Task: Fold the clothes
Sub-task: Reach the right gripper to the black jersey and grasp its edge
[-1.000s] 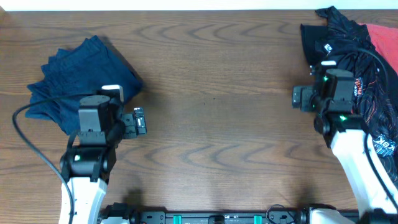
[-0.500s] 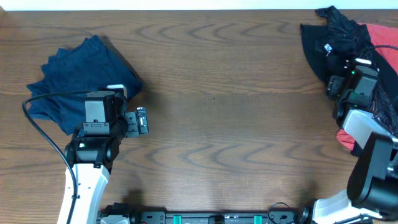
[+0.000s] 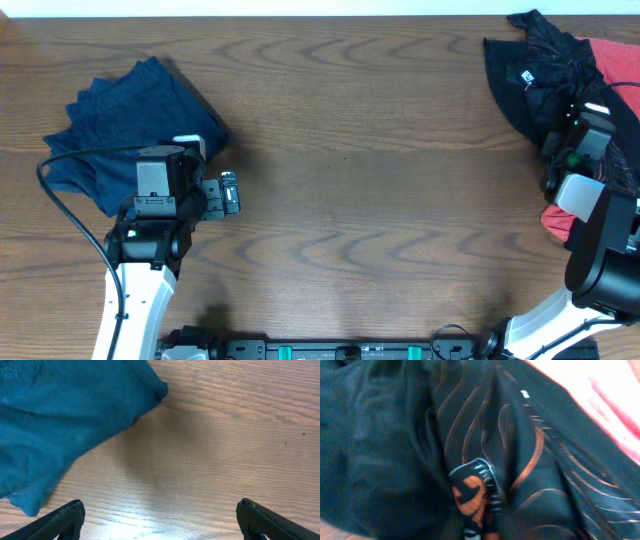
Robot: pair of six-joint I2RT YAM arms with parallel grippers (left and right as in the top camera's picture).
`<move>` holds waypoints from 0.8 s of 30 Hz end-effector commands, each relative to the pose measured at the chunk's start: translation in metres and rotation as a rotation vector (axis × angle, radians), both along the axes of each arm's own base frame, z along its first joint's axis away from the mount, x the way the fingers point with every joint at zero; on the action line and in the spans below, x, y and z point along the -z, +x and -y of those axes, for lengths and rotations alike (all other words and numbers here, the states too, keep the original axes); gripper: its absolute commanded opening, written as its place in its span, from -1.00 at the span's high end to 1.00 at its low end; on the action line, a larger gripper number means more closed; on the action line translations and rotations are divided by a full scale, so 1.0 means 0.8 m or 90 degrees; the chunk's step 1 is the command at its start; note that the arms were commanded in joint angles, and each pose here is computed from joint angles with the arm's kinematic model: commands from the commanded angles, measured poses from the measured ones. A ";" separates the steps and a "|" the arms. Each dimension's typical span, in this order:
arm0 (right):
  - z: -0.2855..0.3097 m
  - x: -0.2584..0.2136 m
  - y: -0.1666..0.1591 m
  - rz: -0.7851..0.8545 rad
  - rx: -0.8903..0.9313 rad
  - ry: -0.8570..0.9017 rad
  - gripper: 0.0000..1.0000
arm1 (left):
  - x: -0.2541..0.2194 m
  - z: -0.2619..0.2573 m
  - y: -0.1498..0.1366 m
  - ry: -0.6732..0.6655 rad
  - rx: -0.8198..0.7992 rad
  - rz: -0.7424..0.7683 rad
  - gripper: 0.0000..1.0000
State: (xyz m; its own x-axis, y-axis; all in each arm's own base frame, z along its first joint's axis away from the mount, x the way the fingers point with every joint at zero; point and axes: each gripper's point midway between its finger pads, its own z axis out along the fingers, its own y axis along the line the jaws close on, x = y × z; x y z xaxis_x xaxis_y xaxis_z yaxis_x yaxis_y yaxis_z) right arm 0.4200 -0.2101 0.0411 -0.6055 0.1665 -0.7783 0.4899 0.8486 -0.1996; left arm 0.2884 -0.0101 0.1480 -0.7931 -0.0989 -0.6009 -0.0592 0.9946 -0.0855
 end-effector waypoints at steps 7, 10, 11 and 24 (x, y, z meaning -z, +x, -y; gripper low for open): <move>-0.052 -0.127 0.032 0.155 -0.119 0.034 0.98 | -0.010 0.004 0.005 -0.008 0.003 0.013 -0.96; -0.120 -0.160 0.032 0.175 -0.247 0.093 0.98 | -0.010 0.004 0.005 -0.008 0.003 0.013 -0.96; -0.142 -0.164 0.028 0.169 -0.280 0.113 0.98 | -0.010 0.004 0.005 -0.008 0.003 0.013 -0.96; -0.395 -0.102 -0.060 -0.075 -0.566 0.255 0.98 | -0.009 0.004 0.005 -0.008 0.003 0.012 -0.96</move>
